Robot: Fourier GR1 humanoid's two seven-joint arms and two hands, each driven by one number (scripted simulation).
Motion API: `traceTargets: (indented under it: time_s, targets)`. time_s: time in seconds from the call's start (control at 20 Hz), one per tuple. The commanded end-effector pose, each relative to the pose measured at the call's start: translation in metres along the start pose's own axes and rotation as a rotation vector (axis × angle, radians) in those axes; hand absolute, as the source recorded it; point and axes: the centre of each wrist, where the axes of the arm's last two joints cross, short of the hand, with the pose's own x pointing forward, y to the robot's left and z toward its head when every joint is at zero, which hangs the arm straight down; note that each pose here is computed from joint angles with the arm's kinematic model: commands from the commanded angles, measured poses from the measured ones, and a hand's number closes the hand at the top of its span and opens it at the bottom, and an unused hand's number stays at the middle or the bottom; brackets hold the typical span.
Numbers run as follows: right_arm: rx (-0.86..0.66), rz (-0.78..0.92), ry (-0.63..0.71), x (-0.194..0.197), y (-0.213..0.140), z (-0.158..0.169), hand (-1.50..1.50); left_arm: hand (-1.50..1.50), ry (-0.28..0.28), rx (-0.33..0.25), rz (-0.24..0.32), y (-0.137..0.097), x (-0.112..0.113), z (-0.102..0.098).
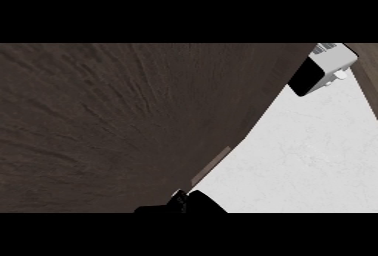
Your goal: Pick up the wine, place it into the cabinet and close the cabinet
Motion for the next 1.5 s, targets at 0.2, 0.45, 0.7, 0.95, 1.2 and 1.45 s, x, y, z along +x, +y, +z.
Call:
traceTargets:
  time_s: [0.2, 0.45, 0.7, 0.95, 1.2, 1.45]
  targets:
    - [-0.108, 0.068, 0.016, 0.006, -0.012, -0.075, 1.5, -1.5, 0.011, -0.039, 0.013, 0.009, 0.029, 0.004]
    - [-0.156, 0.078, 0.027, -0.002, -0.034, -0.114, 1.5, -1.5, 0.033, -0.023, 0.029, 0.026, 0.011, -0.004]
    - [-0.181, 0.109, 0.05, -0.019, -0.077, -0.139, 1.5, -1.5, 0.057, -0.047, 0.013, 0.02, 0.011, -0.007]
    - [-0.199, 0.153, 0.058, -0.058, -0.098, -0.137, 1.5, -1.5, 0.082, -0.073, 0.044, -0.004, 0.001, -0.021]
    - [-0.237, 0.15, 0.055, -0.048, -0.135, -0.157, 1.5, -1.5, 0.09, -0.056, 0.052, -0.021, -0.002, -0.032]
    - [-0.263, 0.177, 0.061, -0.065, -0.164, -0.15, 1.5, -1.5, 0.101, -0.073, 0.055, -0.027, -0.01, -0.028]
